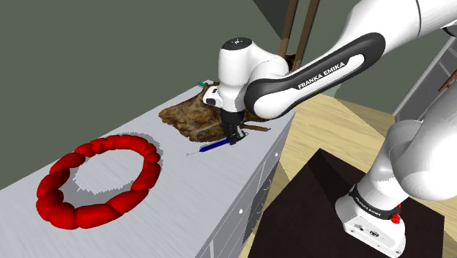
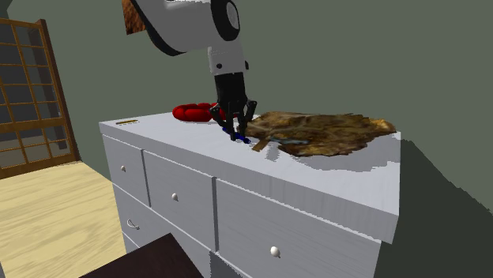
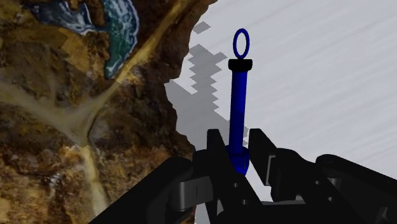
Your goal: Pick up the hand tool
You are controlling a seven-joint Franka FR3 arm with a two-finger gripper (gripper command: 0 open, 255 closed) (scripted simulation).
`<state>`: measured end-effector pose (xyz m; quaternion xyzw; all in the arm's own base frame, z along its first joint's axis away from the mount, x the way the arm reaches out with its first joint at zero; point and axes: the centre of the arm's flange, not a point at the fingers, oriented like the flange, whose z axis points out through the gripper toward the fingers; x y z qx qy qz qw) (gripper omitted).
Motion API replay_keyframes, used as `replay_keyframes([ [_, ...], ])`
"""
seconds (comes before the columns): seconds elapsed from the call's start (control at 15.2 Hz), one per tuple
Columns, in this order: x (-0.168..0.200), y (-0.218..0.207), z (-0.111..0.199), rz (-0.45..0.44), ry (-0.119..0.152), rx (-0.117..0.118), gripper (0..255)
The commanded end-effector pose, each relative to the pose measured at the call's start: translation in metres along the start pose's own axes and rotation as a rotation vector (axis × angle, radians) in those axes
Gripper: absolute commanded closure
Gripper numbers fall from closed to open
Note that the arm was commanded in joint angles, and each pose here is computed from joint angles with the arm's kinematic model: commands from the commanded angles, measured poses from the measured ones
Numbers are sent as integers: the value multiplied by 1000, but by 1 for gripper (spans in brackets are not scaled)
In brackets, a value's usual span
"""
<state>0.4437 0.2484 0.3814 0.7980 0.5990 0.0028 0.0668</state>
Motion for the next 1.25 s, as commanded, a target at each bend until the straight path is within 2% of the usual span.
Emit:
replay_keyframes([
  [0.0, 0, 0, 0, -1, -1, 1, 255],
  [1.06, -6, 8, -78, -1, -1, 1, 255],
  [1.19, -6, 8, -79, -1, -1, 1, 255],
])
